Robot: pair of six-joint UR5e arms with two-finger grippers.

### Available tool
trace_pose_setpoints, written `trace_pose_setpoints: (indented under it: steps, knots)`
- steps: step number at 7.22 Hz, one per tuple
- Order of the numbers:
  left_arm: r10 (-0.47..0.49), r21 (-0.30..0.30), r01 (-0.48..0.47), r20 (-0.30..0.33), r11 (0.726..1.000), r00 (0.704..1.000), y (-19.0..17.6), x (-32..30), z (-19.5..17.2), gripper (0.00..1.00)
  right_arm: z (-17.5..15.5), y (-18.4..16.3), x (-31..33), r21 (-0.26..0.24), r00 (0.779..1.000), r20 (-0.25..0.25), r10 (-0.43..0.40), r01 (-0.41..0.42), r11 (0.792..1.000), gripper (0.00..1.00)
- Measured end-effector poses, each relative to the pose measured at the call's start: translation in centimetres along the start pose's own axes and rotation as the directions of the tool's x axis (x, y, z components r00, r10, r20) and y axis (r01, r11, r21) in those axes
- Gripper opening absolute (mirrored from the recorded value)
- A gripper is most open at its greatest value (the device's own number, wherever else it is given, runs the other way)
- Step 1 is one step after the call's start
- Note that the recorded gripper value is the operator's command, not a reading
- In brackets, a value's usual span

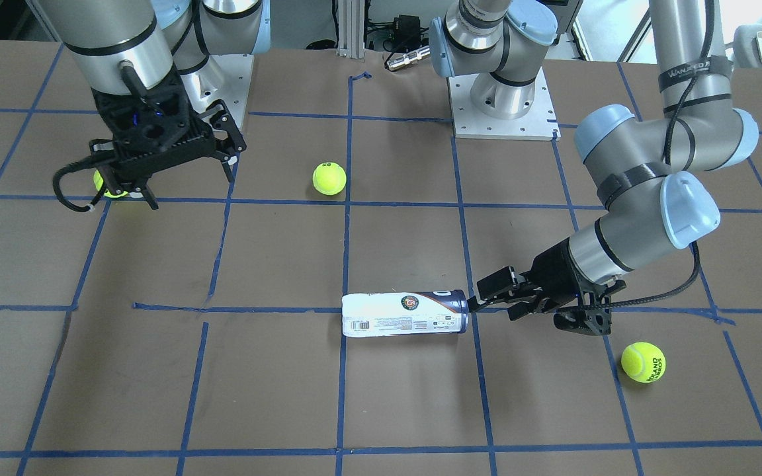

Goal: Lift up tennis ball bucket
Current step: 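Raise the right gripper away while the left gripper reaches to the can's open end, then grasp the open end of the lying can with the left gripper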

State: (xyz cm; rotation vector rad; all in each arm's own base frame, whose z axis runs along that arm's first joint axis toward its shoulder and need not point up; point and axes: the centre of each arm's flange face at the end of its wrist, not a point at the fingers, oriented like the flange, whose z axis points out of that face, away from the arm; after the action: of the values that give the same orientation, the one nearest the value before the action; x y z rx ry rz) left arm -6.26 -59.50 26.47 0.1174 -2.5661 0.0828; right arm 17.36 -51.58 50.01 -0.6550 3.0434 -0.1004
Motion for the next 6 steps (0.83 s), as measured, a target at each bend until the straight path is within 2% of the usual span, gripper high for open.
trace_pose_setpoints:
  steps: [3,6]
  knots:
    - [-0.016,-0.051,0.013,-0.047,0.999,0.999,0.5,-1.0,4.2,1.0,-0.8,2.3,3.1,-0.05,0.98,0.016,0.199,-0.197,0.979,0.98]
    - [-0.023,-0.091,0.017,-0.07,0.996,0.997,1.5,0.1,6.6,1.0,-0.8,3.6,3.2,-0.103,0.964,0.026,0.264,-0.261,0.96,0.98]
